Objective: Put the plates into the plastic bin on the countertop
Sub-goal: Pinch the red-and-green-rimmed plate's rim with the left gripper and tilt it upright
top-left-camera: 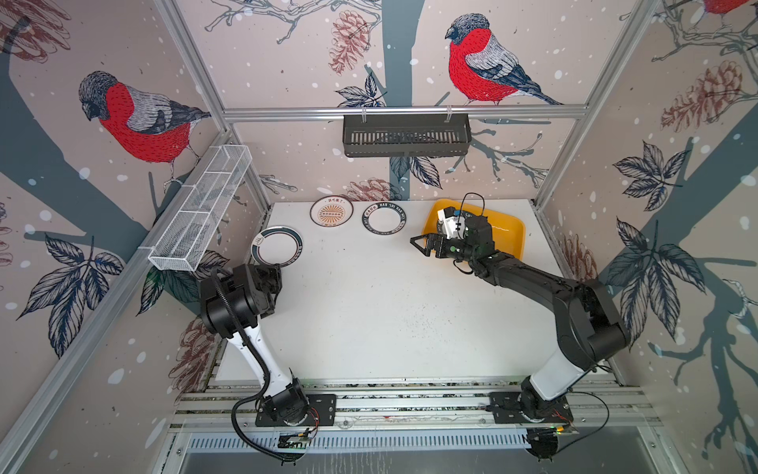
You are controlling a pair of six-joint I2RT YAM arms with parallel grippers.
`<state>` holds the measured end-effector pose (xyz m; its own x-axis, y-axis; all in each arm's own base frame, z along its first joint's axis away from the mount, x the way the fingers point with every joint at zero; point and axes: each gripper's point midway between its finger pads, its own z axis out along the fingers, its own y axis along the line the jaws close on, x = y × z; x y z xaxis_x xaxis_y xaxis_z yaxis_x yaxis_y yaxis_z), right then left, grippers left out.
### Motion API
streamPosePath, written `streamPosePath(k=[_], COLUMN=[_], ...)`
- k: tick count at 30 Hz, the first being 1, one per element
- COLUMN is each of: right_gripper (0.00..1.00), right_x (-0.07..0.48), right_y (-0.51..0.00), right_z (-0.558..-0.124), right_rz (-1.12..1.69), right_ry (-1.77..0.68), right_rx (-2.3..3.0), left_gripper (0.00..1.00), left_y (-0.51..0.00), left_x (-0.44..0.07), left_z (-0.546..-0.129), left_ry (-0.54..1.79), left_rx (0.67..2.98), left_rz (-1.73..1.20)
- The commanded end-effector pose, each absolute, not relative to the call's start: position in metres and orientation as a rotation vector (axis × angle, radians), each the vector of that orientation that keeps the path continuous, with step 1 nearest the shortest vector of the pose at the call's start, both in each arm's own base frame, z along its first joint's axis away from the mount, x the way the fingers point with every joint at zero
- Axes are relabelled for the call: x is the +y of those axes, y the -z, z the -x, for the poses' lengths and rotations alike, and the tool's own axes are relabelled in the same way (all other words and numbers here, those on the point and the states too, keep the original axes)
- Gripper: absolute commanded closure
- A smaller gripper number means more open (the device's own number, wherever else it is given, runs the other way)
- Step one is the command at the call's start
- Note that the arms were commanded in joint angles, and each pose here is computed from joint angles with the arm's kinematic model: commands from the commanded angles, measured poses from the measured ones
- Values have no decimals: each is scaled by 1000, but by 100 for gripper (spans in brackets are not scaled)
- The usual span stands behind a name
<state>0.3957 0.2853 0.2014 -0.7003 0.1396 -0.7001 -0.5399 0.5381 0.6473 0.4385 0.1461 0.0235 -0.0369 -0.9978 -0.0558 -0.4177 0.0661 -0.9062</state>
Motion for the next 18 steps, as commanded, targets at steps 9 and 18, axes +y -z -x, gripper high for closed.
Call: streamPosePath(k=[9,18], right_gripper=[0,0], right_x=[278,263], right_y=[-221,-229], right_z=[-391,-384], right_rz=[331,329], right_ry=[-1159,-1108], right_rx=[1992,1970], left_gripper=[100,100], left_y=[-46,-93], left_x=[98,40], left_z=[-423,-425], left_ry=[1007,1104], left_rx=[1665,1692], left_rz=[1376,1207])
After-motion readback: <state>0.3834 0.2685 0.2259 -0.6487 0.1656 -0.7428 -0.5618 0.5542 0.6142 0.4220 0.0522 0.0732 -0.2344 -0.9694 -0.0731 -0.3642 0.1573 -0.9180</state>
